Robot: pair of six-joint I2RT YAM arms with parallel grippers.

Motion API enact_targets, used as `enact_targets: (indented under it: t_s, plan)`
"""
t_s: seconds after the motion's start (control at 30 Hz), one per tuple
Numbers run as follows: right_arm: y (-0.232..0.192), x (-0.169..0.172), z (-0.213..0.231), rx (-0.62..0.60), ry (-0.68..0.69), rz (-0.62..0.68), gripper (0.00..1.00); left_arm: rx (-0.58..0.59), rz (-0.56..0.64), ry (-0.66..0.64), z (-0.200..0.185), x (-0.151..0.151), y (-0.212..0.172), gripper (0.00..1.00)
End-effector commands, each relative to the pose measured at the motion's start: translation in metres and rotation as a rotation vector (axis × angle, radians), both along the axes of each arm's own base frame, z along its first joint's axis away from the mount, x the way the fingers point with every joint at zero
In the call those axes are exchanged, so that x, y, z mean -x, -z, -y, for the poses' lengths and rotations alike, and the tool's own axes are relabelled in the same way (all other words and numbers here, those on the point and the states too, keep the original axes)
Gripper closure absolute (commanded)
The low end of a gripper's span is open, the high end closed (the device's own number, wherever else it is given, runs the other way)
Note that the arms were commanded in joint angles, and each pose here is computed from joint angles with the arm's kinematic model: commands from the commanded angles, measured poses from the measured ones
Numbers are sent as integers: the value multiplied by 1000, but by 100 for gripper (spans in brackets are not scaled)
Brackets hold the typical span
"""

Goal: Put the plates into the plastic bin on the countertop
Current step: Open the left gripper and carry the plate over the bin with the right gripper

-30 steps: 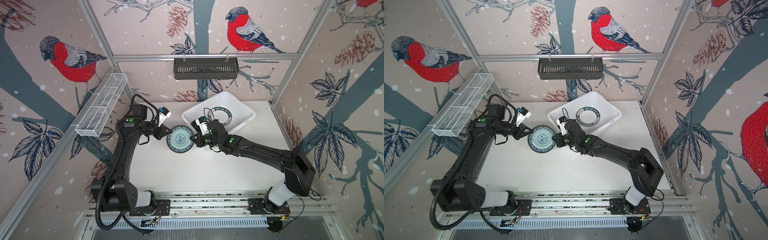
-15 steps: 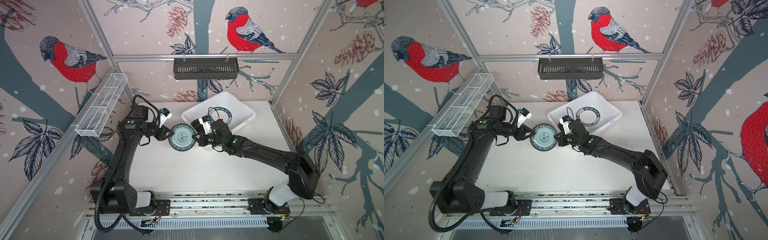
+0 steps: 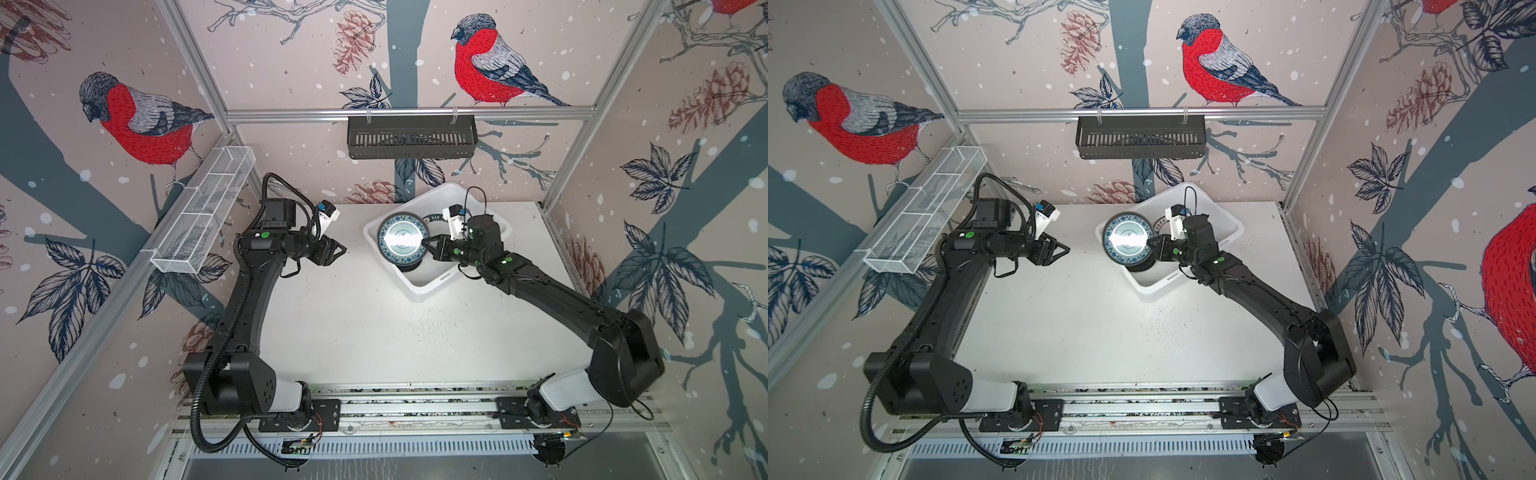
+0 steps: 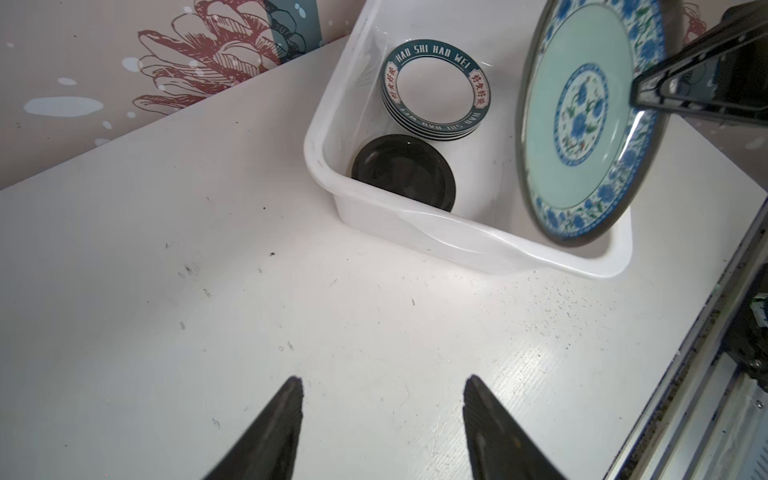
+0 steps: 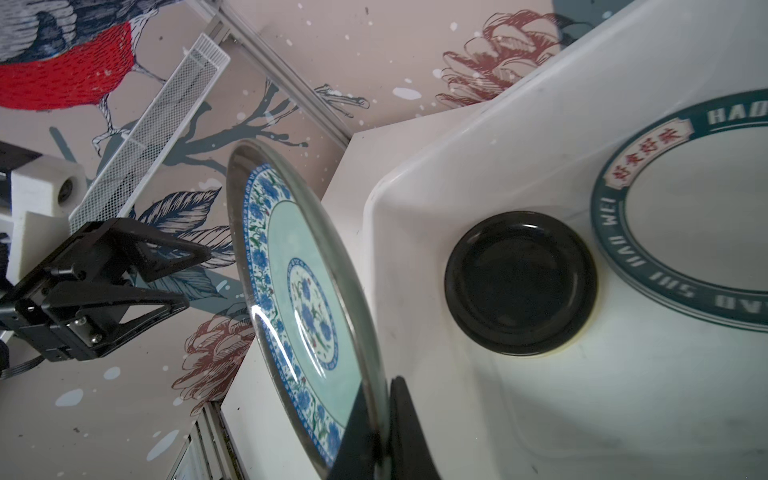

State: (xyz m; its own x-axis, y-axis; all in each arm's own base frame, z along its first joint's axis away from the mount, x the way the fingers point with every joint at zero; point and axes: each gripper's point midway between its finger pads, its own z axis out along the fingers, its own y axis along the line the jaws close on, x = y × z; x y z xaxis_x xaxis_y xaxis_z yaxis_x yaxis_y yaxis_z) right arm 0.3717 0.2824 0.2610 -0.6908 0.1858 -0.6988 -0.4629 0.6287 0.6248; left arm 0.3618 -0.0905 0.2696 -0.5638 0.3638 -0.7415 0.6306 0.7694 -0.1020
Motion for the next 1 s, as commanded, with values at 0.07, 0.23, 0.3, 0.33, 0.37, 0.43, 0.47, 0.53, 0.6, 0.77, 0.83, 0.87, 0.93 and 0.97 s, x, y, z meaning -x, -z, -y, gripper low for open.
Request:
enact_targets:
  t_s: [0.07,0.23,0.3,0.33,0.37,0.43,0.47,0.53,0.6,0.77,0.83,0.87,0.93,0.97]
  plan:
    - [7,-21,24,8,2,-38,95,-64,120,-138,-22,-29,-25,37]
    - [23,-44,34,18,21,-120,95,-126,177,-206,-36,-39,-27,31]
    - [29,-54,36,27,35,-156,95,-165,172,-217,-42,-41,-19,31]
    - [33,-57,37,25,38,-181,95,-182,166,-243,-47,-43,-15,31]
    - [34,-62,37,20,39,-203,95,-196,165,-268,-52,-45,-14,31]
    - [38,-70,36,29,39,-240,95,-213,166,-279,-55,-44,-12,31]
    - [39,-74,36,33,40,-256,95,-217,172,-274,-55,-44,-12,31]
    - [40,-82,36,48,42,-279,95,-215,179,-266,-54,-44,-13,31]
    - [40,-89,34,66,41,-296,95,-210,179,-264,-53,-46,-13,31]
    - [44,-104,33,108,62,-330,94,-195,173,-258,-51,-51,-15,31]
    - [50,-107,35,134,74,-356,94,-190,169,-249,-49,-53,-14,31]
    - [54,-108,35,145,73,-367,94,-185,166,-245,-48,-54,-13,31]
    - [63,-108,36,176,68,-390,93,-178,160,-244,-47,-56,-11,31]
    - [70,-108,37,198,69,-410,93,-174,157,-248,-47,-58,-12,31]
